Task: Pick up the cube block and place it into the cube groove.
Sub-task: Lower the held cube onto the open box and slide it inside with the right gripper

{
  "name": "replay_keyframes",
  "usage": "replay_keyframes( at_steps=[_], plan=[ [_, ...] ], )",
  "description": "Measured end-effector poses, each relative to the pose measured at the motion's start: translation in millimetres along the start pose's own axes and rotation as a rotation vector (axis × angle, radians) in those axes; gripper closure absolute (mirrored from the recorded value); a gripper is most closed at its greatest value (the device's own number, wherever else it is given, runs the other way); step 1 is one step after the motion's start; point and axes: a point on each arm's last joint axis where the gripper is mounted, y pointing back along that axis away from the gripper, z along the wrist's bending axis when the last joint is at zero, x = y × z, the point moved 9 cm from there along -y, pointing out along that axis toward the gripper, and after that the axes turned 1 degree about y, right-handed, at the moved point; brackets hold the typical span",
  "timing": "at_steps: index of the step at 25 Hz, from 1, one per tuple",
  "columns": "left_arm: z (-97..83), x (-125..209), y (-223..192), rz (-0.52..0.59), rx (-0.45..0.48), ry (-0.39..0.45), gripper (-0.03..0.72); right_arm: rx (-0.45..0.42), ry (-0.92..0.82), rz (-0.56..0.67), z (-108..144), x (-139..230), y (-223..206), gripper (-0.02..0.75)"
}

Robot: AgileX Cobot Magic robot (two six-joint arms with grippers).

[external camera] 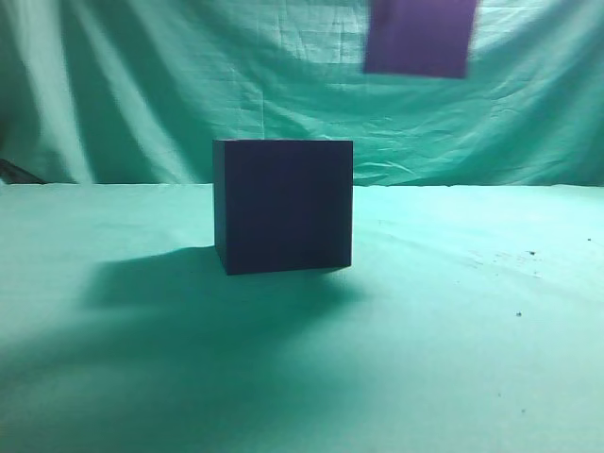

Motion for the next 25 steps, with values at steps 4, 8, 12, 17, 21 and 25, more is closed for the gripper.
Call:
replay_keyframes(
  at_steps=[4,8,12,17,21,25],
  plan=[
    [0.0,0.0,0.0,0.000,0.000,0.000,0.688,-0.047,0.119,-0.009,51.9,5.4,5.8,0.317],
    [0.0,0.0,0.0,0.000,0.000,0.000,0.688,-0.066,0.181,0.014,79.5,10.8,-6.9,0.317],
    [0.0,0.0,0.0,0.000,0.000,0.000,0.688,-0.077,0.191,0.024,90.6,4.9,-19.9,0.317],
    [0.0,0.0,0.0,0.000,0.000,0.000,0.688,-0.080,0.188,0.028,95.6,-4.9,-30.0,0.317],
    [0.0,0.0,0.0,0.000,0.000,0.000,0.688,-0.072,0.155,0.050,96.2,-5.3,-39.8,0.317],
    [0.0,0.0,0.0,0.000,0.000,0.000,0.688,-0.055,0.135,0.062,94.5,-5.9,-46.3,0.317]
  ],
)
